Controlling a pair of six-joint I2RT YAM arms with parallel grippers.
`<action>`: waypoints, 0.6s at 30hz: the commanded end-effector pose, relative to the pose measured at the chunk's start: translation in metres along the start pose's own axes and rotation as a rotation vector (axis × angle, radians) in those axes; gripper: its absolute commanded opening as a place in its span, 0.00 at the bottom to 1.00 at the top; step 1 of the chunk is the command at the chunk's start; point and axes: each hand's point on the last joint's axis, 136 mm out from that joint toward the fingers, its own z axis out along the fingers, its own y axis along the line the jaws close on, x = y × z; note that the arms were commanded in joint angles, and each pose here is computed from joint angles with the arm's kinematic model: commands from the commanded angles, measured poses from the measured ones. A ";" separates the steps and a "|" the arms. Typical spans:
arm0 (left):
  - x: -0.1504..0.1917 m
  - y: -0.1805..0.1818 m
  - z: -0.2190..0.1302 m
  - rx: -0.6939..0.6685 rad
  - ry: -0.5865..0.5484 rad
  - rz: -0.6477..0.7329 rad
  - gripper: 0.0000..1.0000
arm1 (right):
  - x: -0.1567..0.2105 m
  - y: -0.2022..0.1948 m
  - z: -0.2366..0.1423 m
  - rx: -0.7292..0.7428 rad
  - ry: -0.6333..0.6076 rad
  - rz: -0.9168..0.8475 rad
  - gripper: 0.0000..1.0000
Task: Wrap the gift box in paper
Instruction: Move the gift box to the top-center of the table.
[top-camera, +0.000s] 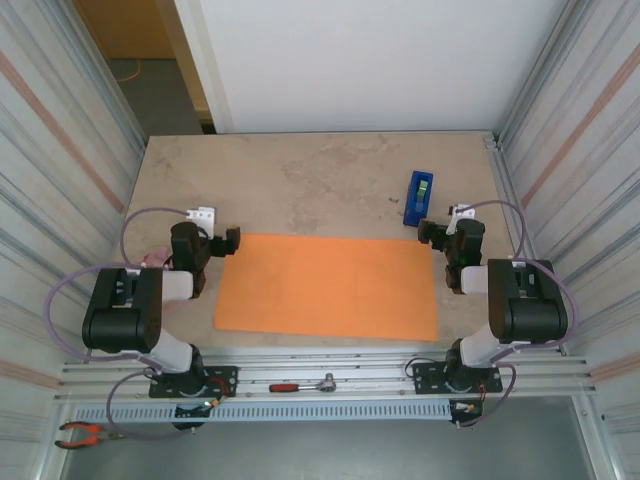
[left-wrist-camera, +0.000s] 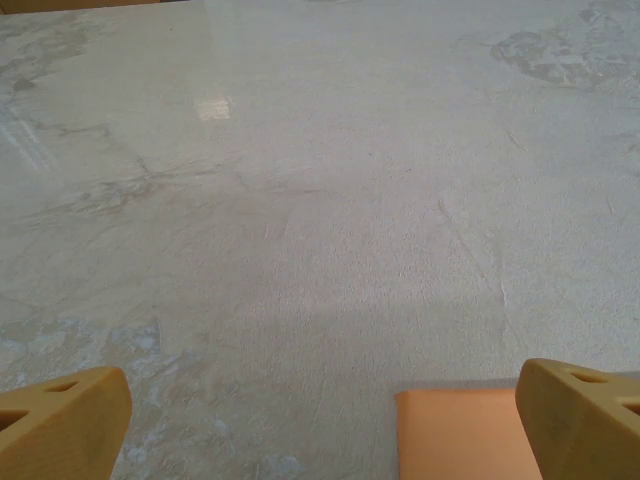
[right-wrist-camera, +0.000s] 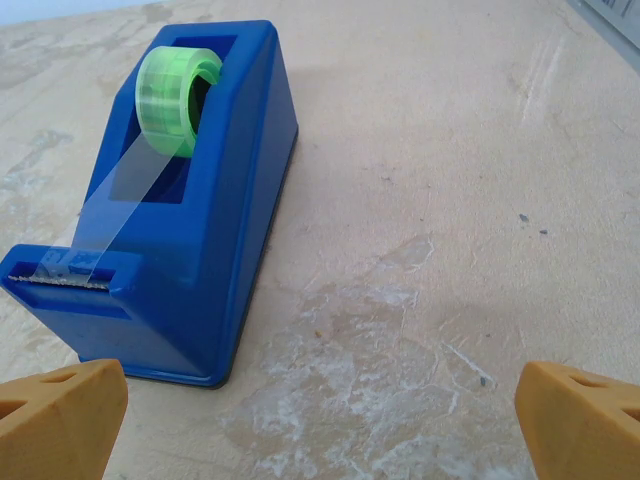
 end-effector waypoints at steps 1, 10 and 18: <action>-0.013 0.001 0.000 -0.009 -0.040 0.002 0.99 | -0.010 -0.001 0.001 0.000 -0.024 -0.023 0.98; -0.013 0.001 0.000 -0.009 -0.041 0.003 0.99 | -0.009 -0.001 0.001 -0.002 -0.024 -0.022 0.98; -0.014 0.001 0.000 -0.007 -0.042 0.001 0.99 | -0.010 -0.001 0.002 -0.004 -0.022 -0.020 0.98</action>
